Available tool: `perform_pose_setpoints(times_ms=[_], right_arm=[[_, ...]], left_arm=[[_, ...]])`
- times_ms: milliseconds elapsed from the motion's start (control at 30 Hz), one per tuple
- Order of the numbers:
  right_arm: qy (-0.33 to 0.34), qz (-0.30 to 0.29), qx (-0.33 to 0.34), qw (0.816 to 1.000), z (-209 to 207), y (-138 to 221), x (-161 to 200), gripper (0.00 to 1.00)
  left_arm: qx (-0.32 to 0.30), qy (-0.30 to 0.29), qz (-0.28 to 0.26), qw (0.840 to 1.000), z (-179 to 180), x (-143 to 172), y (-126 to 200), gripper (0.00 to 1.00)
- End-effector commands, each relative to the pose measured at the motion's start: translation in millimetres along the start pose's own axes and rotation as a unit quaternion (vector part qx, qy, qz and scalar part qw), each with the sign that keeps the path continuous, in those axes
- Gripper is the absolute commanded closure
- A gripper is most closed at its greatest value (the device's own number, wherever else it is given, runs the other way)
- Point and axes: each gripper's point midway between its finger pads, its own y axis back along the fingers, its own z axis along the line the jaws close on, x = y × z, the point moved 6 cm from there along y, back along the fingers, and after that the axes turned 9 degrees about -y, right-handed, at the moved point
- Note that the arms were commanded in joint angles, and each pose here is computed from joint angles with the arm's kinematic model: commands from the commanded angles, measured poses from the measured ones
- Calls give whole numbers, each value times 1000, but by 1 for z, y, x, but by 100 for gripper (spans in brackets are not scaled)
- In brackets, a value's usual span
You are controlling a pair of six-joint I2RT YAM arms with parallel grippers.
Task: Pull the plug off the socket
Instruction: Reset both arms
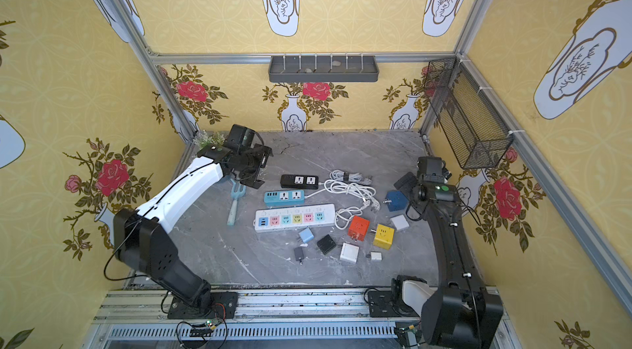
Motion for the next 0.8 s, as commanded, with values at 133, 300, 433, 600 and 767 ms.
perform_pose_setpoints(times_ms=[133, 300, 433, 600, 767], right_arm=[[58, -177, 73, 980, -6, 14, -41, 2], [83, -227, 57, 969, -22, -1, -36, 2], [136, -232, -3, 963, -25, -26, -23, 2], [175, -205, -18, 963, -26, -62, -8, 2], [199, -197, -57, 958, -24, -89, 6, 2]], left_arm=[[-4, -201, -151, 968, 32, -28, 53, 0], [-141, -216, -231, 938, 92, -44, 78, 0], [-180, -280, -293, 896, 122, -56, 76, 0], [-182, -376, -358, 835, 146, -68, 60, 0], [-166, -440, -386, 794, 156, -84, 34, 0]])
